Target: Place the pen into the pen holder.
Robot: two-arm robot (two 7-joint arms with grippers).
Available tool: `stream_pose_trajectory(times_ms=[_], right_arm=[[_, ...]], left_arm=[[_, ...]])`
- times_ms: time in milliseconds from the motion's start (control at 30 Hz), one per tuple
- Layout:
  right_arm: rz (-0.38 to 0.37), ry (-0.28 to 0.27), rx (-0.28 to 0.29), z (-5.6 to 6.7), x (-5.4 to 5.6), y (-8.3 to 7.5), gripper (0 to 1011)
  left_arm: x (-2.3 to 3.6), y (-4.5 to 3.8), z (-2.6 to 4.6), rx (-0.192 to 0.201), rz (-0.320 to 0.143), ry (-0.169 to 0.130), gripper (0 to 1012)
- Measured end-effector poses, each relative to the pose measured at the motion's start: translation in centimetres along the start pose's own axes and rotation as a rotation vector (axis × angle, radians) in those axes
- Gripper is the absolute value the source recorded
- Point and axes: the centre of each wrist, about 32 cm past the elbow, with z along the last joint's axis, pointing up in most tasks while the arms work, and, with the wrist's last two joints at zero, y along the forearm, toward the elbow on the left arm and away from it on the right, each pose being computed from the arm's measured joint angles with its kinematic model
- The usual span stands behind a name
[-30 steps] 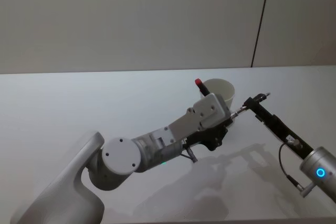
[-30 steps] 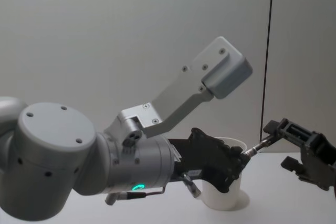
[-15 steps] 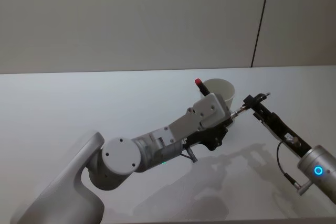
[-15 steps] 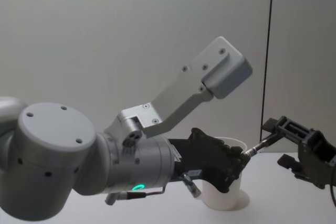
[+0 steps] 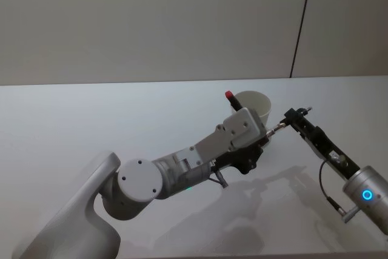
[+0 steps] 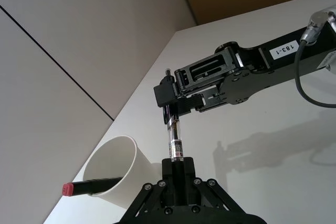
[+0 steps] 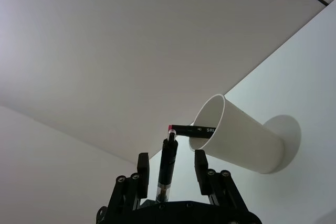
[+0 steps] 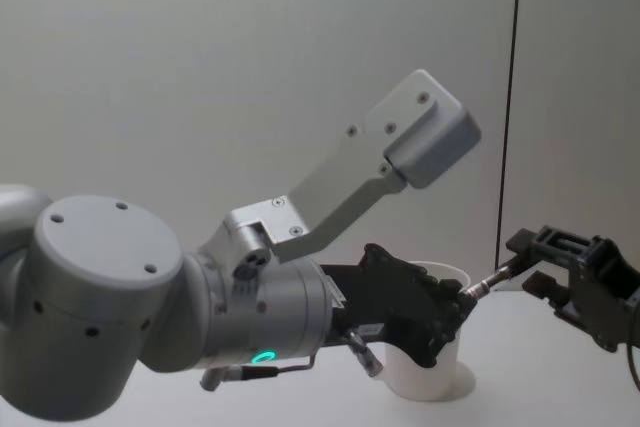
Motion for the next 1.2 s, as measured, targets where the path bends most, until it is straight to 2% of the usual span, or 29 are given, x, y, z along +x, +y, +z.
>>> stream_pose_trajectory(times_ms=[233,300,433,667,767,800,833,900,967,1000,1133,1200], right_arm=[[0.005,0.020,0.024,-0.07,-0.03,0.06,336],[0.006,0.024,0.028,-0.08,-0.04,0.07,300],[0.013,0.035,0.038,-0.14,-0.08,0.10,145],[0.018,0.043,0.049,-0.24,-0.14,0.08,132],[0.020,0.042,0.056,-0.24,-0.18,0.06,132],[0.020,0.042,0.057,-0.24,-0.18,0.04,132],[0.021,0.041,0.058,-0.26,-0.21,0.04,132],[0.022,0.040,0.060,-0.26,-0.24,0.02,132],[0.024,0.036,0.063,-0.25,-0.28,-0.02,132],[0.025,0.034,0.064,-0.25,-0.30,-0.03,132],[0.030,0.013,0.069,-0.14,-0.37,-0.10,132],[0.036,-0.009,0.072,-0.02,-0.42,-0.13,132]], left_arm=[[0.00,0.00,0.00,0.000,0.000,0.000,127],[0.00,0.00,0.00,0.000,0.000,0.000,127],[0.00,0.00,0.00,0.000,0.000,0.000,127],[0.00,0.00,0.00,0.000,0.000,0.000,139],[0.00,0.00,0.00,0.000,0.000,0.000,201],[0.00,0.00,0.00,0.000,0.000,0.000,253],[0.00,0.00,0.00,0.000,0.000,0.000,253],[0.00,0.00,0.00,0.000,0.000,0.000,359],[0.00,0.00,0.00,0.000,0.000,0.000,393],[0.00,0.00,0.00,0.000,0.000,0.000,462],[0.00,0.00,0.00,0.000,0.000,0.000,538],[0.00,0.00,0.00,0.000,0.000,0.000,625]])
